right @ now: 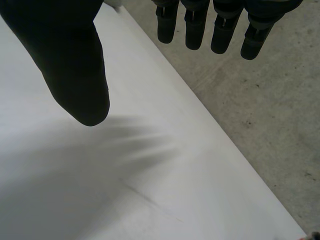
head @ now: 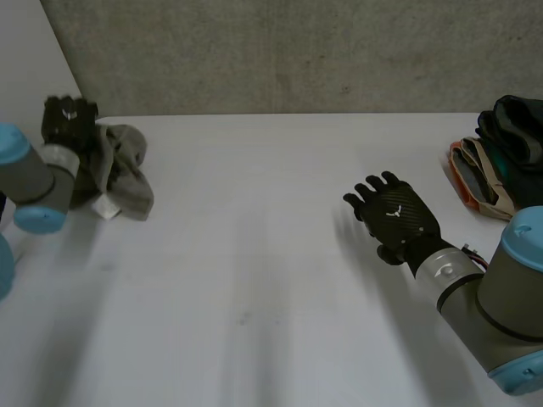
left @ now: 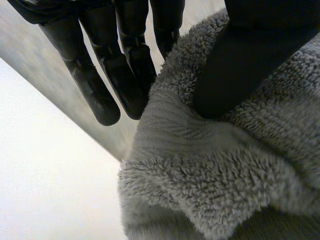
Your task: Fold the laundry.
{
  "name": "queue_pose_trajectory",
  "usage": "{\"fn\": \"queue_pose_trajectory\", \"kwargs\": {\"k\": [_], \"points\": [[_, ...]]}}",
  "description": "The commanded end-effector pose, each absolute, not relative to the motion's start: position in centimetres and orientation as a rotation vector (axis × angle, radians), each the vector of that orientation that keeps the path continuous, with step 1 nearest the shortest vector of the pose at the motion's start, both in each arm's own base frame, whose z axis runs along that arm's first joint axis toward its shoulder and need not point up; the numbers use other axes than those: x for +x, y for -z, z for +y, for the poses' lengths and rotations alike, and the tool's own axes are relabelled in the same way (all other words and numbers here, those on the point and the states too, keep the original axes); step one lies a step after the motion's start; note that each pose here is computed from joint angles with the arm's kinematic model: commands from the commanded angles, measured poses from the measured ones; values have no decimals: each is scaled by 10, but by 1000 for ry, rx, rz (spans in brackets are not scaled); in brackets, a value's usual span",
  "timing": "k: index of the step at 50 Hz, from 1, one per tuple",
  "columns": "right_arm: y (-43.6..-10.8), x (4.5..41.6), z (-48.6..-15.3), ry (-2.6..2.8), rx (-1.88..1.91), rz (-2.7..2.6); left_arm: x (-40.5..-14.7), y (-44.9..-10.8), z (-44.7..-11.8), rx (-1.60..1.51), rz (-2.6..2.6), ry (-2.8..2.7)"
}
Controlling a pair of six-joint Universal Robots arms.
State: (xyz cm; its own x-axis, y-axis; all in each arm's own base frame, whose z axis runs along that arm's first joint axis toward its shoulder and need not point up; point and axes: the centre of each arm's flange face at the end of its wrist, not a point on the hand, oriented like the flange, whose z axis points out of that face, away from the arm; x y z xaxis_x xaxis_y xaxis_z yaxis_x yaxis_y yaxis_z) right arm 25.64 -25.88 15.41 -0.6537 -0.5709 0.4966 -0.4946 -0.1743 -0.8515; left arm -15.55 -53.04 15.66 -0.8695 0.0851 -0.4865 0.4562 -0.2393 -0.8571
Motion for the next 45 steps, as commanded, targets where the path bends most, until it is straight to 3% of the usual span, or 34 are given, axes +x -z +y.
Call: {"fn": "queue_pose_trajectory", "kwargs": {"k": [1,2,6,10,16,20,24,27,31,32,37,45], "points": [[-158,252,-266,2029,-1257,1978,-204,-278,-458,522,1742,2512],[-159,251,-266,2034,-1252,1979,-220,-303,-433,516,1736,2600],[-161,248,-269,2048,-1236,1993,-257,-338,-370,562,1780,2768],[-167,245,-271,2086,-1204,2016,-288,-332,-315,676,1914,2805],[-179,228,-284,2186,-1101,2107,-338,-272,-244,975,2207,2671],[-181,221,-290,2216,-1063,2149,-375,-189,-191,1276,2487,2375],[-182,215,-296,2232,-1040,2172,-392,-153,-155,1440,2568,2226],[-183,214,-298,2239,-1037,2169,-391,-155,-154,1416,2559,2229],[-186,215,-299,2241,-1036,2163,-381,-193,-164,1247,2462,2365],[-186,215,-299,2239,-1037,2164,-369,-214,-177,1112,2406,2428],[-188,219,-297,2228,-1050,2159,-321,-245,-221,816,2292,2464],[-198,240,-273,1954,-1150,2239,-240,-239,-289,694,2167,2279]]}}
